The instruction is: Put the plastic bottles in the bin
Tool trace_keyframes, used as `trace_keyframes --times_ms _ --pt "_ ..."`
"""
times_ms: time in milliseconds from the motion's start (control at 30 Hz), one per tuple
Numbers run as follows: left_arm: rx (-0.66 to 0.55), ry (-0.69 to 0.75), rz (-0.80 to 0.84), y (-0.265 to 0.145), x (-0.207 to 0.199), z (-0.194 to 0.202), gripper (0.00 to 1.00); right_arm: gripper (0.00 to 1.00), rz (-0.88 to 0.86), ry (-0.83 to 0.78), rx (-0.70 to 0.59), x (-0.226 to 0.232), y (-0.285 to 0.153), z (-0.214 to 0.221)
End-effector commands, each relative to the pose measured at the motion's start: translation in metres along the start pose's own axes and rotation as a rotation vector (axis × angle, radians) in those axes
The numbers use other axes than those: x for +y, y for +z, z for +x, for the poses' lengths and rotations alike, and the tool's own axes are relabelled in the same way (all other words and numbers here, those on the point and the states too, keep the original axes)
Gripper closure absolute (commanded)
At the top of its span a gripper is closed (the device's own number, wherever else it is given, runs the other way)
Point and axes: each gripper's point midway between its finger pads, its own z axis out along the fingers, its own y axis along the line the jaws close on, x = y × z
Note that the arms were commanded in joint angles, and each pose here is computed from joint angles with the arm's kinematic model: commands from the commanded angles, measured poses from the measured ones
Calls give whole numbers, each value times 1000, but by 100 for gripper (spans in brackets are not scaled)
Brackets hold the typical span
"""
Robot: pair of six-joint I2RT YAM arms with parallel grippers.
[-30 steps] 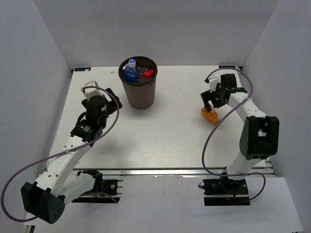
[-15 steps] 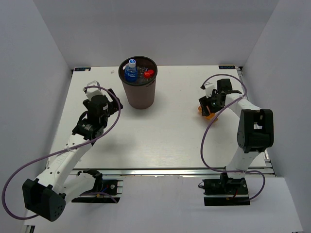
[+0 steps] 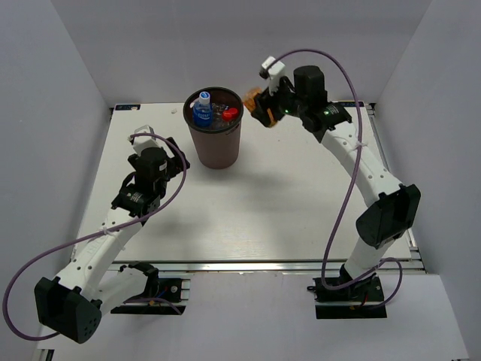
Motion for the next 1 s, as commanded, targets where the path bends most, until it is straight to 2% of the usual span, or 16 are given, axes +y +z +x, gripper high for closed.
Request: trace_keyframes --times_ms 0,67,100,233,267,400,567,700,800,833,967 --pt "-50 -29 20 -10 -6 -23 2 70 14 49 -204 -2 10 -68" --pt "-50 -31 29 -11 -6 -22 2 70 51 70 -278 -5 25 -86" --pt "-53 -33 33 -11 -7 -22 2 69 53 46 -369 -6 28 -107" --pt "-51 -31 30 -11 -6 -21 2 70 44 22 -478 -4 66 -125" --pt "-53 -31 36 -11 -8 -23 2 70 42 1 -521 -3 65 -145" --pt "-56 -36 63 -14 -11 -24 2 70 21 -5 -562 -3 107 -146" --pt "-66 -35 63 -16 -10 -26 2 70 -20 -19 -566 13 125 -149" --pt "-65 -32 67 -15 -12 -27 2 66 -24 -33 -504 23 131 -130" --pt "-60 -29 65 -13 -12 -25 2 53 -18 -15 -452 23 136 -114" --pt "-59 -27 64 -13 -12 -25 2 40 -21 -18 -447 24 136 -113" --pt "-55 -29 65 -13 -13 -25 2 23 -13 -13 -429 23 137 -111"
